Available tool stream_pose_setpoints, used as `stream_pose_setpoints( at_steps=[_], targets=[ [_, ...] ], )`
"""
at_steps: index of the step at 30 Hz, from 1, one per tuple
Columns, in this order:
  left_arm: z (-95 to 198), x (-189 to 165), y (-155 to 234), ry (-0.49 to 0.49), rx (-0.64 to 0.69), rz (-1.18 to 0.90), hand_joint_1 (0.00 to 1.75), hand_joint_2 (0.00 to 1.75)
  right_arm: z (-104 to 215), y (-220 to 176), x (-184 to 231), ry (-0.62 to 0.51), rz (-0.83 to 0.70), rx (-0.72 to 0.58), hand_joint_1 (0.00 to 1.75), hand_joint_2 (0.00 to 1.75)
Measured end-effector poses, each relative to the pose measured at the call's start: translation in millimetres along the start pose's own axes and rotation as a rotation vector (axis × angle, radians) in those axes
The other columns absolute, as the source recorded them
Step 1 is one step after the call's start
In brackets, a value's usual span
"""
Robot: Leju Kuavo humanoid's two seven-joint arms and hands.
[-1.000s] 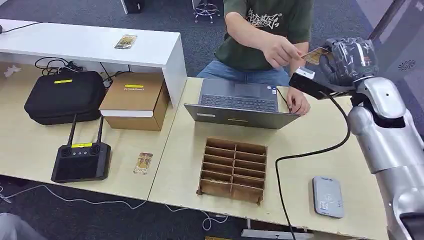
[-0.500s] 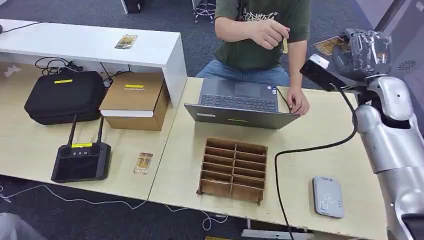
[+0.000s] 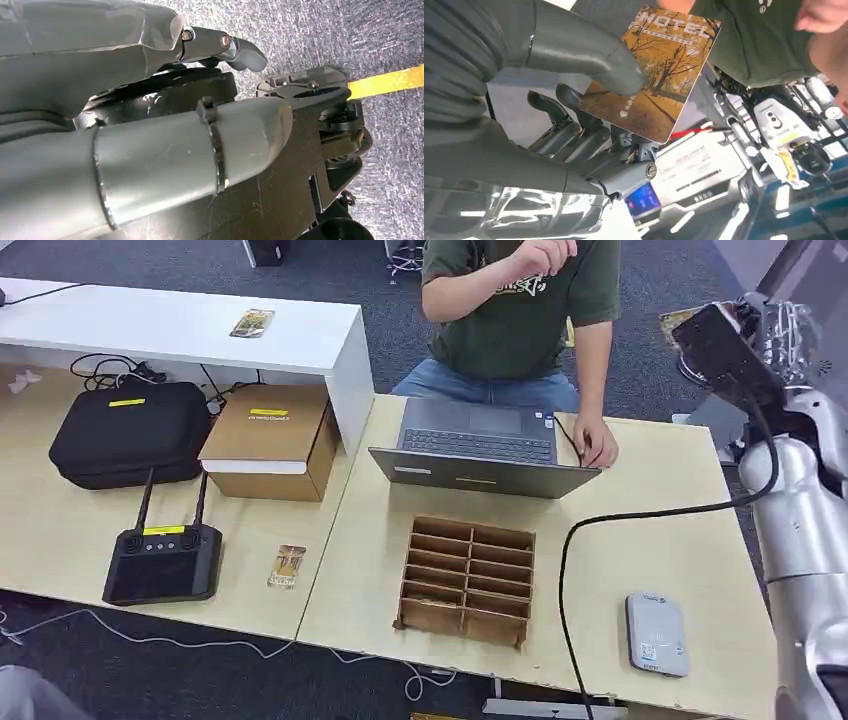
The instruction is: Pass the card to the sensor for recognition and then transmit it.
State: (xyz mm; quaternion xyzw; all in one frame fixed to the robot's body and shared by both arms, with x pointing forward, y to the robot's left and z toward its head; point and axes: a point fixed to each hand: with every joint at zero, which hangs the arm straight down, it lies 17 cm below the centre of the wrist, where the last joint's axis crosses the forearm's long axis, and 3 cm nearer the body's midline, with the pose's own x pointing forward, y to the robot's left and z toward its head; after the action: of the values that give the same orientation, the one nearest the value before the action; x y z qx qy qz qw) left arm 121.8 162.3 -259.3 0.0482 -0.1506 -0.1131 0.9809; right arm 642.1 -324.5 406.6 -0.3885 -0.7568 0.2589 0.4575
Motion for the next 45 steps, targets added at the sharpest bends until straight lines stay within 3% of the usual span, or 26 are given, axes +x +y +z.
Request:
stream_pose_setpoints(
  at_steps=[15,30,45],
  targets=[
    [0.1,-1.3,0.2,0.001,0.001,0.021,0.00,0.00,9.2,-22.8,-39.8,0.073,-0.086,-0.030,1.75,1.75],
    [0.3,-1.4,0.6,-0.006,0.010,0.003,0.00,0.00,68.7,-62.6,-120.8,0.176,-0.041,-0.105,1.75,1.75],
    [0.3,-1.8,0.0,-0.001,0.006,0.005,0.00,0.00,120.1,-59.0,-159.7,0.234,-0.011,-0.092,1.75,1.75]
  ],
)
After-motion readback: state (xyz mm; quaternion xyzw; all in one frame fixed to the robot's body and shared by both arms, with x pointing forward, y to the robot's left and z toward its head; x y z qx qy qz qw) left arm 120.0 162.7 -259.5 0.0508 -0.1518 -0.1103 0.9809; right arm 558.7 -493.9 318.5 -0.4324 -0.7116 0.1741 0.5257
